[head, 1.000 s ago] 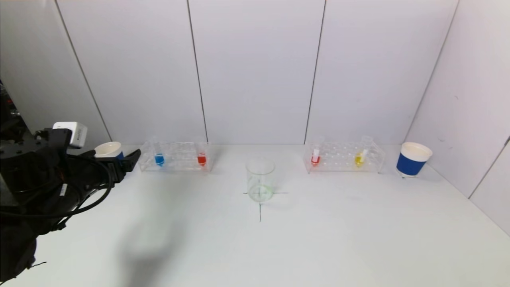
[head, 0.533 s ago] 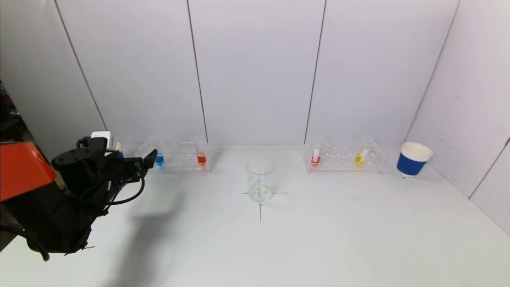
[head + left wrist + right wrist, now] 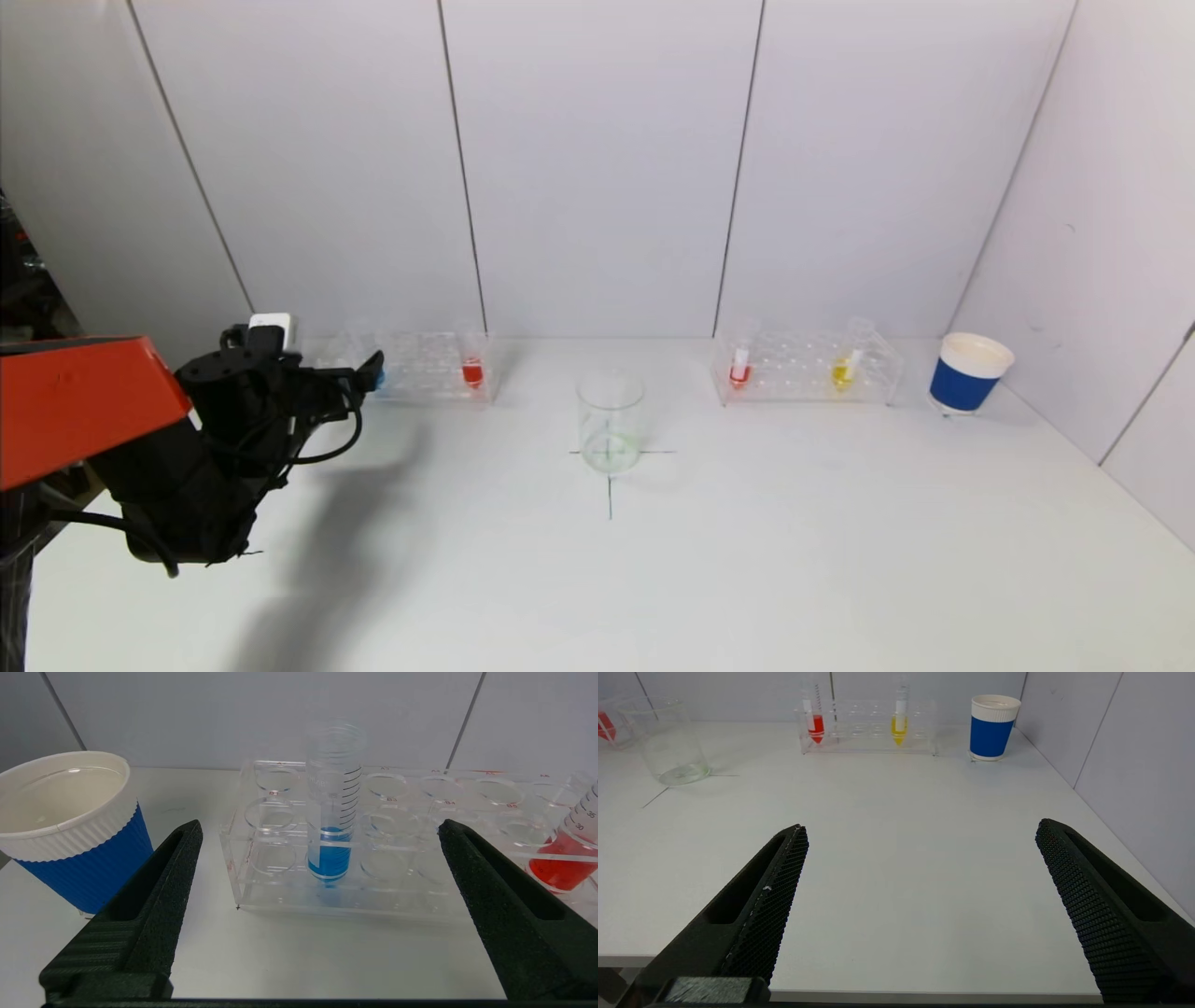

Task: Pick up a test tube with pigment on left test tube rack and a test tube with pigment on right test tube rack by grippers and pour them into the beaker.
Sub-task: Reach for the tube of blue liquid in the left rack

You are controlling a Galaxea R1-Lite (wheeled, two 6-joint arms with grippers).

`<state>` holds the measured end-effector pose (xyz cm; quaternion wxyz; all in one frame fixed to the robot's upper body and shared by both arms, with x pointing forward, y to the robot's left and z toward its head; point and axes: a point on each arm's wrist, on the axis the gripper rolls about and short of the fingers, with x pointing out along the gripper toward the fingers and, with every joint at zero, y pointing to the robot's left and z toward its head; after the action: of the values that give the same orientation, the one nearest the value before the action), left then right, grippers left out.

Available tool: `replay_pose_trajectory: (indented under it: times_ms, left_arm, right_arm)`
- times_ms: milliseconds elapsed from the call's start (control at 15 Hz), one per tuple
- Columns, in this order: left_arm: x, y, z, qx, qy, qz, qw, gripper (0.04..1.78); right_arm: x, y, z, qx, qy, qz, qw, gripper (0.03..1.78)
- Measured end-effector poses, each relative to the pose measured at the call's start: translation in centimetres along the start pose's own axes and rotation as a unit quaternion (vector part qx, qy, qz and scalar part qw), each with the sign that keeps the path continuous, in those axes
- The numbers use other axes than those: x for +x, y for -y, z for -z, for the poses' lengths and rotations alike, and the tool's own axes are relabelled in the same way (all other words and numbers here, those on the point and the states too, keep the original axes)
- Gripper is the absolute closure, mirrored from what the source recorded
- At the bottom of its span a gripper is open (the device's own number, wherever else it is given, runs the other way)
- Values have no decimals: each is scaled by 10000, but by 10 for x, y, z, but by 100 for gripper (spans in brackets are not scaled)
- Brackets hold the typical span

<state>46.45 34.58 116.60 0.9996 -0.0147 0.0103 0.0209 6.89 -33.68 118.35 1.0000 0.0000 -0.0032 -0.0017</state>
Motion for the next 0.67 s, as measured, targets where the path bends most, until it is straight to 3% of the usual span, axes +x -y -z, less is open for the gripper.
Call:
replay_pose_trajectory:
  times_ms: [667]
  left_arm:
    - [25,-2,5,9,-33,-25,10000,6]
  right_arm:
    - [0,0,0,0,-2,-2,10000,4]
